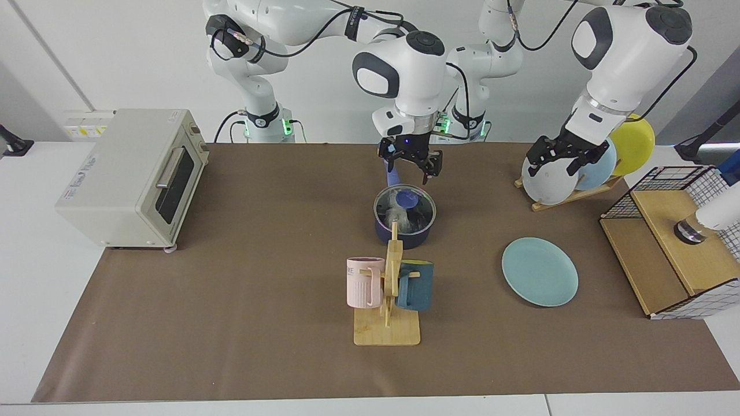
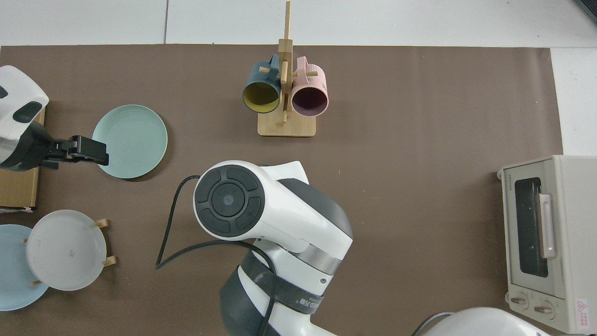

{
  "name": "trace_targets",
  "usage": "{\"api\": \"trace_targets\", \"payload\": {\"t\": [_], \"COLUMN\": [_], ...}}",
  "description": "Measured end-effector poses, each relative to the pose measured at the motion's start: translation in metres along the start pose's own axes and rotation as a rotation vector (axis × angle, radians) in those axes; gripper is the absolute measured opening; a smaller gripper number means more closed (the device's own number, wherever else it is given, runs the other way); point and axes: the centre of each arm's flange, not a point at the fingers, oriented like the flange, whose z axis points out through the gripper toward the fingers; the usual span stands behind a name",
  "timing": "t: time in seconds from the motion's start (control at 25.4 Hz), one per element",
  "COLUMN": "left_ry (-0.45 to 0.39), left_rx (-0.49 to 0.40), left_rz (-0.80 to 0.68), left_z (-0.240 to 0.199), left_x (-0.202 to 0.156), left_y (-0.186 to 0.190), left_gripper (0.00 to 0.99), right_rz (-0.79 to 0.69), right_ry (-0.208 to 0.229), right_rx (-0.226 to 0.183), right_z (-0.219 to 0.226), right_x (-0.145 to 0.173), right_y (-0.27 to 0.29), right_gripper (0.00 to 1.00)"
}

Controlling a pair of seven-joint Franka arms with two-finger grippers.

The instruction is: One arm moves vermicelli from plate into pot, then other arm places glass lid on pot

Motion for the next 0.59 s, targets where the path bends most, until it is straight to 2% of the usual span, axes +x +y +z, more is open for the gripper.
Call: {"api": "trace_targets", "payload": {"t": [0.12, 0.2, 0.32, 0.47, 0.59], "left_ry": [0.0, 0.0, 0.0, 0.0, 0.0], "left_rx": [0.0, 0.0, 0.0, 0.0, 0.0], "left_rz": [0.0, 0.0, 0.0, 0.001, 0.001], "left_z": [0.0, 0.0, 0.0, 0.0, 0.0], "left_x": [0.0, 0.0, 0.0, 0.0, 0.0], "left_y": [0.0, 0.0, 0.0, 0.0, 0.001], "left_gripper": [0.991, 0.991, 0.991, 0.991, 0.991], "right_rz": [-0.027, -0.036, -0.062, -0.138, -0.175], "right_ry": [0.006, -0.009, -0.025, -0.008, -0.013], "right_rx": [-0.016, -0.019, -0.004, 0.012, 0.021], "right_z": [-0.009, -0.014, -0.027, -0.049, -0.064], "right_x": [0.025, 0.049, 0.095, 0.147, 0.179], "right_y": [0.013, 0.025, 0.051, 0.09, 0.123], "right_gripper": [1.0, 1.0, 1.0, 1.0, 1.0]}}
